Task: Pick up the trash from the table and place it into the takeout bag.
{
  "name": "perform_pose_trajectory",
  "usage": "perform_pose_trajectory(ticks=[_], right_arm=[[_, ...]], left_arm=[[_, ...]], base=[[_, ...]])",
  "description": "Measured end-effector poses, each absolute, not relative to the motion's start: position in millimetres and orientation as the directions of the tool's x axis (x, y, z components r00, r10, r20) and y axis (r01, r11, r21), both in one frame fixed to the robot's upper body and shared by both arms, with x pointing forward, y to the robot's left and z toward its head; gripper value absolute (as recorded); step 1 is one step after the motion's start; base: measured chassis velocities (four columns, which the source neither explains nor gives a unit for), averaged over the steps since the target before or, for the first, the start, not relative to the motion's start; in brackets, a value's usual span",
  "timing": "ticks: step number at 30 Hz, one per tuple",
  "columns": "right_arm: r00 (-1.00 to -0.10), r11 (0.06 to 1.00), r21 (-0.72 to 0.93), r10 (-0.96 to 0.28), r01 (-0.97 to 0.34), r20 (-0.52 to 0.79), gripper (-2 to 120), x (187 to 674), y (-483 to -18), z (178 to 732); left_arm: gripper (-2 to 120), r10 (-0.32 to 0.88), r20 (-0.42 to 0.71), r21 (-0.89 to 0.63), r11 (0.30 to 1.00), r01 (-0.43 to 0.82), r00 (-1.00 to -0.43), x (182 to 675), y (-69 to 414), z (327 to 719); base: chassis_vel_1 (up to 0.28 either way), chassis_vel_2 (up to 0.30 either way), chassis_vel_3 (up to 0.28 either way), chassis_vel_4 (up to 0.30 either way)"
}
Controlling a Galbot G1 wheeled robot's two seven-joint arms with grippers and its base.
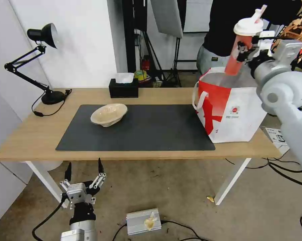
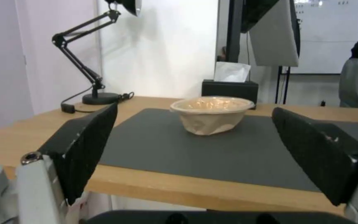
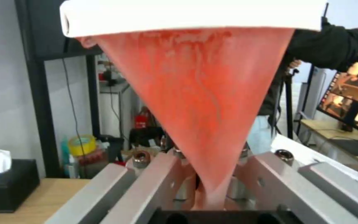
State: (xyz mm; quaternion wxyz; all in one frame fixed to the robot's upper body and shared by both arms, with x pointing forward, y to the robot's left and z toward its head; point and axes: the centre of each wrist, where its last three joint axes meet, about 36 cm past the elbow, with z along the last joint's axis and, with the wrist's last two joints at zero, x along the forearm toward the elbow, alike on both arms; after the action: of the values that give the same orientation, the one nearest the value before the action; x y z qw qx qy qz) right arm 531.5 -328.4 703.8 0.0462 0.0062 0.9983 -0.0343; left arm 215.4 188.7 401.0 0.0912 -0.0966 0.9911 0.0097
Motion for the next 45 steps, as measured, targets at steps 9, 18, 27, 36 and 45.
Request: perform_pose_trajectory(ticks=[9,18,27,36,45], right_arm=[[-0.999,0.997,-0.072,0.037,0.04,-0.039,3,537,-343,681],[-0.998,0.996,-0.071,0.06,0.059,0.018,3,550,-353,651],[-0.994,0.992,-0.118,0.06,0.049,0.09,3,560,-353,633],[-0.97,0.969,-0.242,0.016,-0.044,0.242,3,563,-362,644],[-0.957,0.895,-0.426,0.0,-0.129,0.289,2,568,-380,682]], left_arm=[[100,-0.184,-0.175,-0.001,0.982,-0.187,-0.967,215,186,398],[100,-0.183,-0.171,-0.004,0.983,-0.185,-0.968,214,185,396],[100,-0.181,-0.172,-0.007,0.983,-0.182,-0.968,214,183,395],[100,-0.181,-0.18,-0.005,0.983,-0.183,-0.967,213,184,397],[100,-0.178,-0.188,-0.012,0.984,-0.179,-0.966,214,182,398]], base=[[0.0,0.0,0.0,0.0],[0.0,0.0,0.0,0.0],[0.0,0.0,0.0,0.0],[0.0,0.0,0.0,0.0],[0.0,0.0,0.0,0.0]])
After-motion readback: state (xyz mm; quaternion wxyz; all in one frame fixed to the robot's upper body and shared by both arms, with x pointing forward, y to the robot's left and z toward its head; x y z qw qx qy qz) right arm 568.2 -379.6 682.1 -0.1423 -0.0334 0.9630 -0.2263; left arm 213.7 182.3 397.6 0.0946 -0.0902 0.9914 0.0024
